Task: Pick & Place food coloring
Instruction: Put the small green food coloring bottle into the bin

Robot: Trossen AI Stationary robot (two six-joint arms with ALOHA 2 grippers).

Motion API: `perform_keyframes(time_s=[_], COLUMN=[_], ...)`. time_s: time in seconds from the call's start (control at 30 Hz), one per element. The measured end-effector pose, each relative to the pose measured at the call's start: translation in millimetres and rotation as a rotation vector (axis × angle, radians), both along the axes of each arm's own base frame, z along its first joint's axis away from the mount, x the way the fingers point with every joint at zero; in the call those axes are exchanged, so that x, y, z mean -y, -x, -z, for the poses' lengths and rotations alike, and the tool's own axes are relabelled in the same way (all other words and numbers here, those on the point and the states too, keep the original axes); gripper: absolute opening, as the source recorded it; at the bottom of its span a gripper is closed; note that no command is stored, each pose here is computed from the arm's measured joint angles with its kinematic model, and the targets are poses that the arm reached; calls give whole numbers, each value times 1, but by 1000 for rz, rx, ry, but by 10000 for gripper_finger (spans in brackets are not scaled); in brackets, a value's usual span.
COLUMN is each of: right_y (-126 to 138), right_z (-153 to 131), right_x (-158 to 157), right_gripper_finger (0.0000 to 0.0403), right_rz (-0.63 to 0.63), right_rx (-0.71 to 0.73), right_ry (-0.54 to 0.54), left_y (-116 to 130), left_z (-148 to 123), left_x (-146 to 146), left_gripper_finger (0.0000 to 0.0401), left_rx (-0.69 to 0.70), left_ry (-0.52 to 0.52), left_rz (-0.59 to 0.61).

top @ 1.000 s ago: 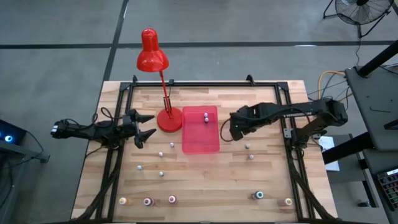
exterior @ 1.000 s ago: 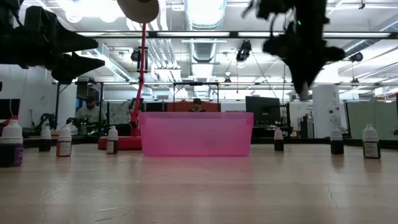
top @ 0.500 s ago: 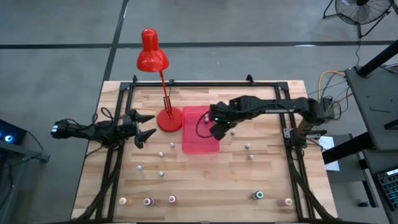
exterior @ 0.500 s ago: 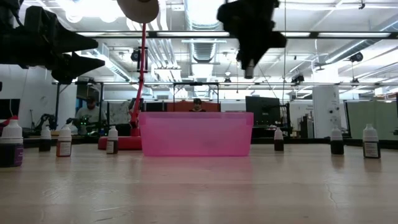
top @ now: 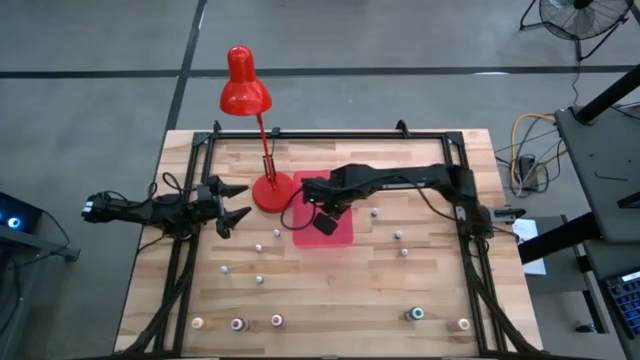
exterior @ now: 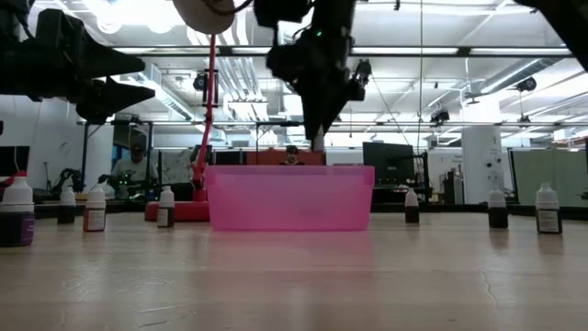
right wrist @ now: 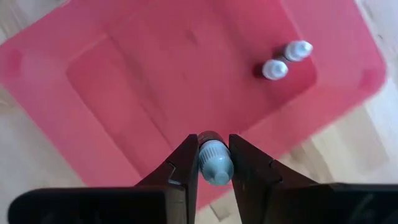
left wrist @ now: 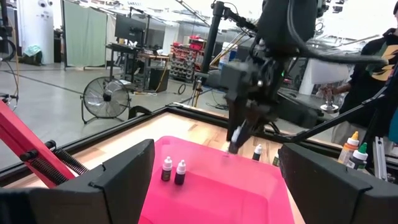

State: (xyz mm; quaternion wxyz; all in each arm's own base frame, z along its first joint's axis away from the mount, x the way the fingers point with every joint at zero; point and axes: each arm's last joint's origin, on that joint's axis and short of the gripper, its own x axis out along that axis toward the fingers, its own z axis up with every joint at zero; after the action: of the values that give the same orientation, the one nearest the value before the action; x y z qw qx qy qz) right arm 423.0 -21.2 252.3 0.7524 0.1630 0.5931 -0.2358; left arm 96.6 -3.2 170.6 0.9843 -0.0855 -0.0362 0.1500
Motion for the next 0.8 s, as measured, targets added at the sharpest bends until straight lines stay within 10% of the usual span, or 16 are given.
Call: perform_keyframes(time_s=[0.8], right_y=[-14], right_z=[66], right_x=[34], right_gripper_finger=[63], right_rz=[349], right_rx=[-6], right_ry=[7], left_y=[0], left_z=[0], left_x=[0], left_gripper_finger=[314], left_rx=[0], left_ry=[0], left_rz=[0])
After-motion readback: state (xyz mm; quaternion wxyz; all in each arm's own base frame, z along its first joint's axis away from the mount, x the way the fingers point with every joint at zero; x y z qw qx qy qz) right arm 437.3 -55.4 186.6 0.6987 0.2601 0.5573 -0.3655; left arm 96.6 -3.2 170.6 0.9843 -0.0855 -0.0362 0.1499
